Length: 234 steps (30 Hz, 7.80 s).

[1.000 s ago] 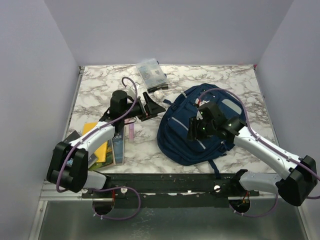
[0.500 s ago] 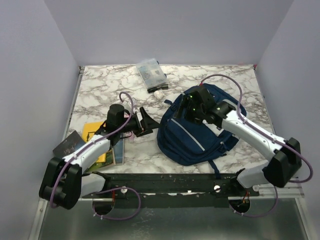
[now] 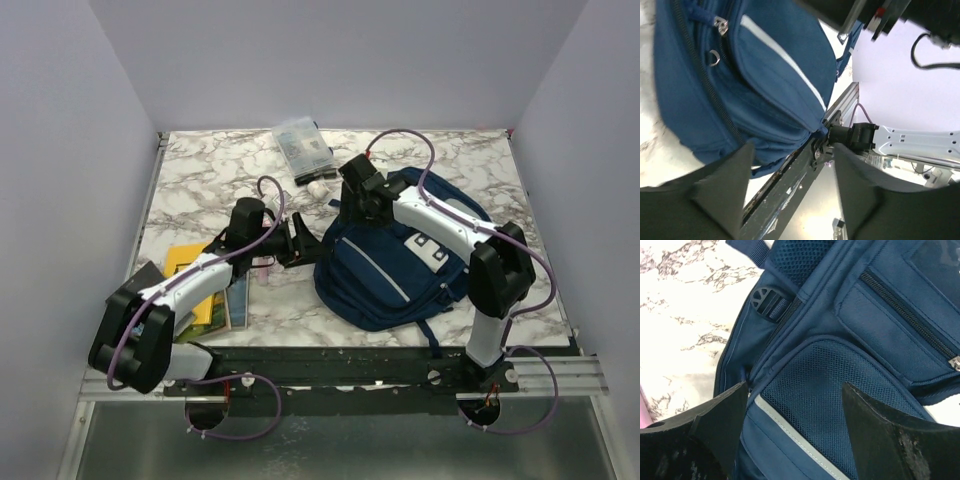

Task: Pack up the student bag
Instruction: Zip the student bag at the center of the board.

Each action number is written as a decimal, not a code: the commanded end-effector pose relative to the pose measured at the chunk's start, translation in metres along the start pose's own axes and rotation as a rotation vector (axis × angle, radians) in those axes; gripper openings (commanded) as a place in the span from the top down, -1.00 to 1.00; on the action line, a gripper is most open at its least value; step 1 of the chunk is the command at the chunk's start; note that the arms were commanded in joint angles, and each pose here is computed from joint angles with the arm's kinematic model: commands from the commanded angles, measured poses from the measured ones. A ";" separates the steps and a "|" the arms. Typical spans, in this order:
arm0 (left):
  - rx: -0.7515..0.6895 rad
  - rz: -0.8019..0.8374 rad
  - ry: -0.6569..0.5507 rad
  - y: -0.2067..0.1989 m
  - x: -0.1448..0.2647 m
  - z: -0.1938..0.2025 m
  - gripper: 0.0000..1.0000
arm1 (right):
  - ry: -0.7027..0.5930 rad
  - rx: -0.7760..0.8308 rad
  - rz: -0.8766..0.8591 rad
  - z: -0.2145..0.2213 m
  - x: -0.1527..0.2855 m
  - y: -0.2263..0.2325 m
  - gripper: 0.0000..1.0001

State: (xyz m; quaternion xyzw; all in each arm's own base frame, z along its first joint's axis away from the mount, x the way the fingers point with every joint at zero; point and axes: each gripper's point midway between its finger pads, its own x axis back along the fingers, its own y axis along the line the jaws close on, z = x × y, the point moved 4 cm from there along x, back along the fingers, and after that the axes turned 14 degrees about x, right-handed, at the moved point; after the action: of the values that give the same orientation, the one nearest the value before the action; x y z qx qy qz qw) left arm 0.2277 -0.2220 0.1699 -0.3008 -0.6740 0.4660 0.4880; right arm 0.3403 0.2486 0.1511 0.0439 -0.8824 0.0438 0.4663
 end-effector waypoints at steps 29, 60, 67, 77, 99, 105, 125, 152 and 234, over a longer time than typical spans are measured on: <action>0.021 -0.243 0.002 0.066 -0.037 -0.004 -0.30 | -0.051 0.760 -0.509 0.001 -0.038 0.049 0.08; 0.054 -0.176 0.006 0.067 -0.045 -0.003 1.00 | 0.183 0.722 -0.742 0.056 -0.031 0.061 0.30; 0.065 -0.175 0.009 0.067 -0.046 -0.004 1.00 | 0.131 0.717 -0.706 0.042 -0.017 0.064 0.99; 0.142 -0.098 -0.005 0.054 -0.039 0.003 1.00 | 0.146 0.597 -0.929 0.083 0.018 0.092 0.99; 0.138 -0.022 0.100 0.035 -0.044 0.005 1.00 | -0.358 0.675 -0.592 0.028 0.020 0.092 0.99; 0.108 0.035 0.136 0.022 -0.039 -0.004 1.00 | -0.559 1.029 -0.978 0.067 0.039 0.111 0.99; 0.069 -0.042 0.098 0.036 -0.016 -0.005 0.68 | -0.693 0.990 -0.983 0.067 0.064 0.088 0.99; -0.058 -0.139 0.029 0.010 -0.002 -0.016 -0.73 | -0.329 0.440 -1.025 0.105 0.110 0.059 -1.00; 0.090 -0.376 0.284 0.040 -0.073 -0.010 0.96 | -0.547 0.735 -0.702 0.064 0.105 0.000 -0.54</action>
State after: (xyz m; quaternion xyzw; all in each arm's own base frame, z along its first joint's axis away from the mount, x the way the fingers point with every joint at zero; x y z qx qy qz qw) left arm 0.2598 -0.2481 0.0767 -0.1479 -0.6681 0.3152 0.6576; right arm 0.2328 0.2260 0.2053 0.4478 -0.8658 0.1109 0.1937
